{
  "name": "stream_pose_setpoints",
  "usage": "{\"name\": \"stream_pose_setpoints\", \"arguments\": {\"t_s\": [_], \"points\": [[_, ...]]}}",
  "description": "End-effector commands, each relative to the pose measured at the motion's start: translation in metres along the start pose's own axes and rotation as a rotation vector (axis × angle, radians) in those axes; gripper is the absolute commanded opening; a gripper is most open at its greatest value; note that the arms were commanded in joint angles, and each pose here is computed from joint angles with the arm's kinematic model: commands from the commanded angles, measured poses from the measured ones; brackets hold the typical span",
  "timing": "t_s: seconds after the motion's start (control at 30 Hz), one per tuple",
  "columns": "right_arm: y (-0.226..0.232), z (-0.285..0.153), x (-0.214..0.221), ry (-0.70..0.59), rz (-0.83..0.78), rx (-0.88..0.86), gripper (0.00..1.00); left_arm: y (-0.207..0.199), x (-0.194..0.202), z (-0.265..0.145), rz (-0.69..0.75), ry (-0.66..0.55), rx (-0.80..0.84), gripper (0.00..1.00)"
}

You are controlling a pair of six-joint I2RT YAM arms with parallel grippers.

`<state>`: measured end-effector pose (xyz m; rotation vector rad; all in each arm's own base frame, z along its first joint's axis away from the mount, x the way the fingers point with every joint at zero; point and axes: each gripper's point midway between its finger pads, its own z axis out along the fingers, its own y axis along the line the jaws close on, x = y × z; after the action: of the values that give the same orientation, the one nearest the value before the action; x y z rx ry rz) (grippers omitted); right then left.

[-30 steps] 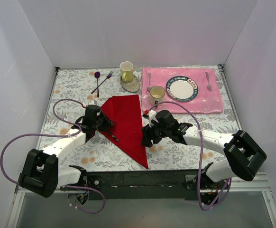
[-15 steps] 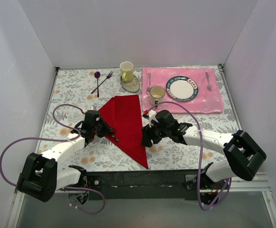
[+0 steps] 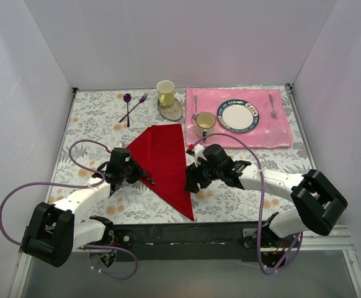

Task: Fold the napkin, place the utensils inside, and roll it up
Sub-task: Fold the napkin

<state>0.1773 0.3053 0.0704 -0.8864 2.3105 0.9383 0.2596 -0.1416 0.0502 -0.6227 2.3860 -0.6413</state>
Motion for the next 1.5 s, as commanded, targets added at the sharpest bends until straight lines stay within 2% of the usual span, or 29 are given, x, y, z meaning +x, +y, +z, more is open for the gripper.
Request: {"name": "stream_pose_setpoints", "arguments": {"t_s": [0.0,0.23,0.33,0.47,0.5,0.63,0.8,0.83,0.87,0.97,1.13,1.23,1.3,1.37,1.4,1.47], "points": [[0.002,0.003,-0.004,-0.021,-0.003,-0.021,0.67,-0.005,0.004,-0.006,0.006,0.001,0.036,0.0],[0.003,0.005,-0.004,-0.018,0.0,-0.029,0.67,-0.006,0.005,-0.008,0.01,-0.002,0.055,0.03],[0.004,0.005,-0.003,-0.014,0.001,-0.032,0.67,-0.006,0.006,-0.008,0.011,0.003,0.054,0.09],[0.003,0.005,-0.002,-0.012,0.0,-0.032,0.67,-0.006,0.004,-0.015,0.024,-0.004,0.047,0.41],[0.002,0.005,-0.001,-0.01,0.003,-0.03,0.67,-0.01,0.0,-0.021,0.029,-0.019,0.063,0.56],[0.003,0.006,-0.002,-0.01,0.003,-0.029,0.67,-0.034,-0.018,-0.048,0.045,-0.082,0.136,0.69],[0.005,0.007,-0.006,-0.011,0.004,-0.042,0.68,-0.065,-0.05,-0.071,0.049,-0.18,0.199,0.68],[0.006,0.007,-0.007,-0.01,0.01,-0.044,0.68,-0.068,-0.05,-0.064,0.044,-0.157,0.187,0.65],[0.006,0.008,-0.006,-0.005,0.016,-0.048,0.68,-0.067,-0.05,-0.059,0.036,-0.142,0.172,0.56],[0.011,0.008,-0.004,-0.003,0.036,-0.072,0.67,-0.069,-0.044,-0.036,0.031,-0.075,0.152,0.4],[0.01,0.001,0.002,-0.006,0.058,-0.054,0.67,-0.09,-0.033,-0.021,0.057,0.014,0.247,0.3],[0.001,-0.009,0.014,0.023,0.079,0.011,0.67,-0.108,-0.011,-0.032,0.206,0.074,0.348,0.32],[-0.012,-0.021,0.026,0.051,0.108,0.086,0.68,-0.105,-0.005,-0.04,0.297,0.053,0.326,0.39],[-0.03,-0.037,0.026,0.019,0.157,0.164,0.68,-0.111,0.016,-0.05,0.389,0.072,0.358,0.46],[-0.038,-0.045,0.041,0.051,0.214,0.204,0.69,-0.11,0.022,-0.058,0.419,0.073,0.367,0.48],[-0.051,-0.063,0.038,-0.001,0.266,0.246,0.69,-0.117,0.052,-0.067,0.521,0.13,0.411,0.53]]}}
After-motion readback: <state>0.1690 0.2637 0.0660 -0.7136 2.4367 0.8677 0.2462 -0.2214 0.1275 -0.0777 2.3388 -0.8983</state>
